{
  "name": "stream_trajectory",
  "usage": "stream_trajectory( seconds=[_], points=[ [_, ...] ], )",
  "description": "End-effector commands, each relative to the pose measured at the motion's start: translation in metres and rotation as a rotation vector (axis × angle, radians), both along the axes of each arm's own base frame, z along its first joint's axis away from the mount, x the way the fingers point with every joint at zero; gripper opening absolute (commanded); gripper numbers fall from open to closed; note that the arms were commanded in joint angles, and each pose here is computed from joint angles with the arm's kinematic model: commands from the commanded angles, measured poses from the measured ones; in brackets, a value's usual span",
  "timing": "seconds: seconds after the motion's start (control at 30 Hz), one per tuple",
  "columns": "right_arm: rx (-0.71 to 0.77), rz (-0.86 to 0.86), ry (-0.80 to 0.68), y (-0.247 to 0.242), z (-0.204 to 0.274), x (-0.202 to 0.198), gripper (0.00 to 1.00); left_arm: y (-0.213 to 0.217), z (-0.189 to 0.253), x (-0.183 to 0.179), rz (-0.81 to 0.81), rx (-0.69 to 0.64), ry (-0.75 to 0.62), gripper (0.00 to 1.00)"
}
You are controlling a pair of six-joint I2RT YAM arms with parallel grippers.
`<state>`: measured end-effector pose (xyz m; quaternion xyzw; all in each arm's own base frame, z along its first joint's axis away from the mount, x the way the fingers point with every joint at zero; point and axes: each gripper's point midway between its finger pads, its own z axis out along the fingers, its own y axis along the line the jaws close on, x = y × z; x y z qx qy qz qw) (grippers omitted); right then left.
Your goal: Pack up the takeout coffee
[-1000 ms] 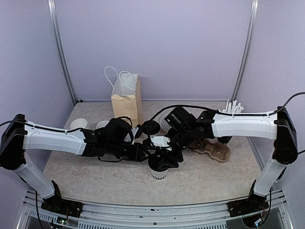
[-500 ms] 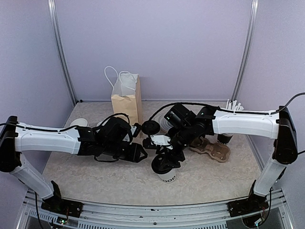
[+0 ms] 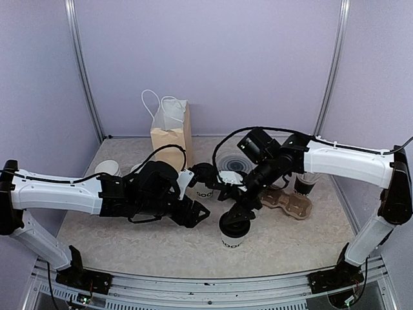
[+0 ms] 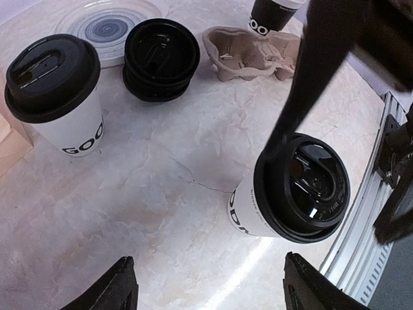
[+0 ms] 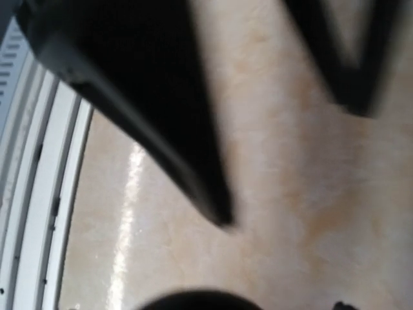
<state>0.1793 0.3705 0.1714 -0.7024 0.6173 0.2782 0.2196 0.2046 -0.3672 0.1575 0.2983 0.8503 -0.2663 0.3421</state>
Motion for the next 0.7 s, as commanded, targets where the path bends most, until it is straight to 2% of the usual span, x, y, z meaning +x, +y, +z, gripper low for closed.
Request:
stream_trajectory(
  seconds=[0.0, 0.03, 0.07, 0.1, 0.27, 0.4, 0.67],
  points=[
    [0.115, -0.019, 0.028, -0.029, 0.041, 0.009, 0.86, -0.014, 0.028, 0.001, -0.102, -0.003, -0.15, 0.76],
    [0.131, -0.02, 0.028, -0.036, 0.043, 0.01, 0.88, -0.016, 0.028, -0.001, -0.119, -0.004, -0.16, 0.76],
    [0.132, -0.021, 0.02, -0.041, 0.042, 0.009, 0.97, -0.018, 0.028, -0.003, -0.135, -0.007, -0.165, 0.76],
    [0.121, -0.019, 0.008, -0.046, 0.036, 0.008, 0.99, -0.02, 0.028, -0.003, -0.138, -0.015, -0.172, 0.76],
    [0.052, 0.01, 0.006, -0.058, 0.008, -0.003, 1.0, -0.015, 0.035, 0.018, -0.026, -0.011, -0.222, 0.74],
    [-0.02, 0.011, -0.105, -0.056, -0.011, -0.003, 0.99, -0.007, 0.042, 0.031, 0.053, -0.024, -0.25, 0.74],
    [-0.106, 0.027, -0.169, -0.047, -0.04, -0.003, 0.99, 0.013, 0.049, 0.044, 0.146, -0.082, -0.231, 0.75]
  ],
)
